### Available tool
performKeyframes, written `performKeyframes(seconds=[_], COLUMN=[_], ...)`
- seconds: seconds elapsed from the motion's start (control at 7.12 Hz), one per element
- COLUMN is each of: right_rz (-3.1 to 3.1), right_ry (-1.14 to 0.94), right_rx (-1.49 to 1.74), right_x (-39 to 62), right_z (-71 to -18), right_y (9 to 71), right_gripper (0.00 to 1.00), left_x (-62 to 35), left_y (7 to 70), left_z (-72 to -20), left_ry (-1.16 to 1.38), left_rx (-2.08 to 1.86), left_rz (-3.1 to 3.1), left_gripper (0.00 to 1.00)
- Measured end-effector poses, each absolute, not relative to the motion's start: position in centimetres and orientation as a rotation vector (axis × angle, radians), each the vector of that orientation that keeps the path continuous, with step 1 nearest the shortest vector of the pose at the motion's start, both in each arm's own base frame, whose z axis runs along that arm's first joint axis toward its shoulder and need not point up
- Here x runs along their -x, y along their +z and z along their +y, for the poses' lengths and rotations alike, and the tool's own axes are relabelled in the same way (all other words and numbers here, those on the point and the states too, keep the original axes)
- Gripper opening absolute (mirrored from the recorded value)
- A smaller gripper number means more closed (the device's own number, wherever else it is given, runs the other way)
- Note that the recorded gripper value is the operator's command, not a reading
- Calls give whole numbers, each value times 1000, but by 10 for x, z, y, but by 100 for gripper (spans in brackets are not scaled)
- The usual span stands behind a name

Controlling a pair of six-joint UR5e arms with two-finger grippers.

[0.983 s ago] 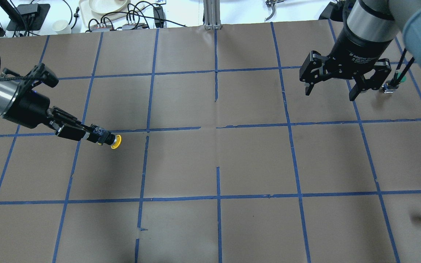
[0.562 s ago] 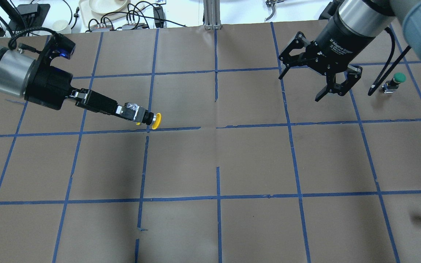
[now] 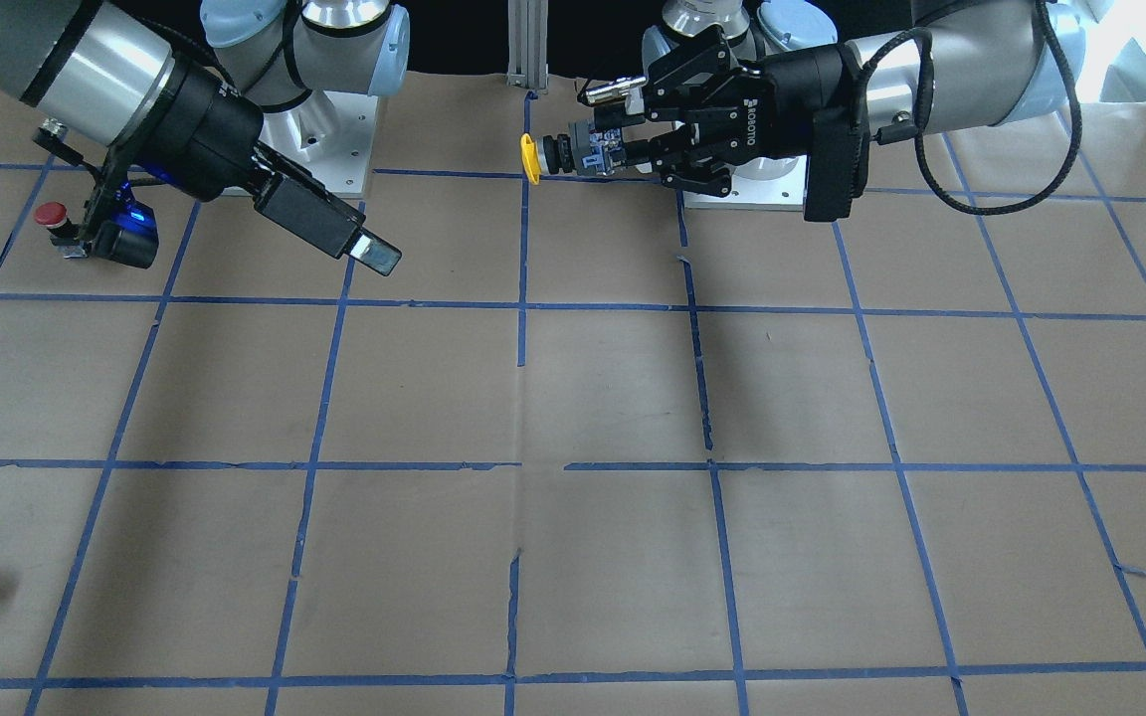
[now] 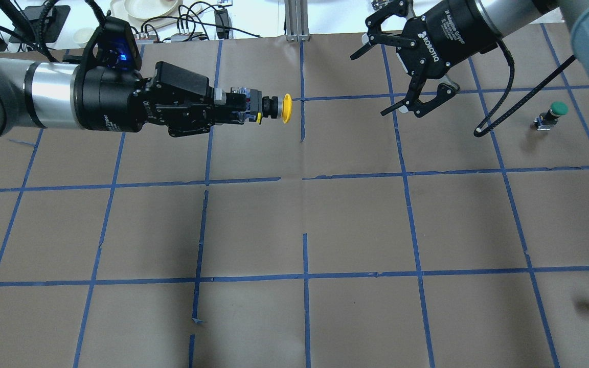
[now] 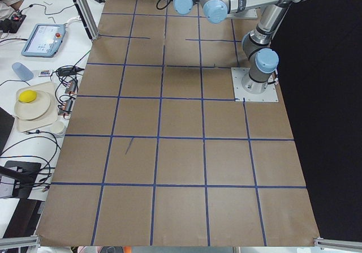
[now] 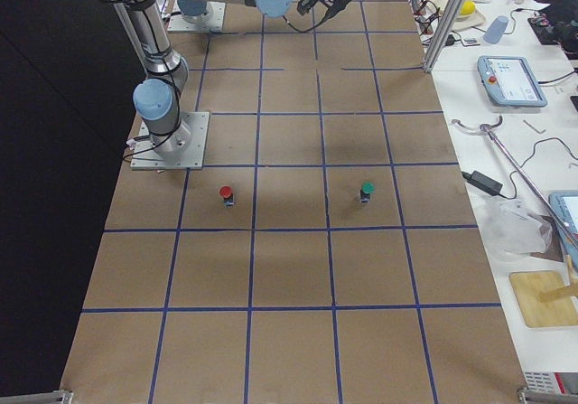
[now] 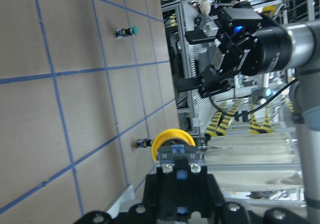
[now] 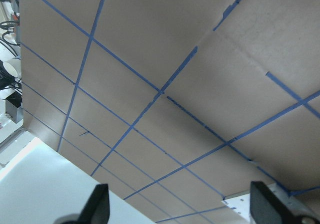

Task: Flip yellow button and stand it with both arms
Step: 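Lift the yellow button toward the right gripper while the right gripper approaches, then close the right gripper on the yellow button cap held by the left gripper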

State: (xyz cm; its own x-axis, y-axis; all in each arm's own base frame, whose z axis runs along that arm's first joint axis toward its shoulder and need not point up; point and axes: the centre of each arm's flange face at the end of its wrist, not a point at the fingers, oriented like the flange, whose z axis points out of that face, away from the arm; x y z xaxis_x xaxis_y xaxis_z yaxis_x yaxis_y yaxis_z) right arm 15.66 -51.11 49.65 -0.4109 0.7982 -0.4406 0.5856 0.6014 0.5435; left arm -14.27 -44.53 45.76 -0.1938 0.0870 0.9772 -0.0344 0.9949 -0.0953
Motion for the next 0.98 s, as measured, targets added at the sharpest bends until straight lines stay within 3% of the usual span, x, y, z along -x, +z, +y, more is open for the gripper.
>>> performKeyframes(seconds=[0.98], right_rz=[1841], right_ry=[558], right_rx=[-1124], right_x=[-180], right_z=[-495], right_y=[534], right_gripper=[100], left_x=[173], left_y=[461], left_z=[-443], left_ry=[117], left_rx=[-35], left_rz=[-1620], left_gripper=[23])
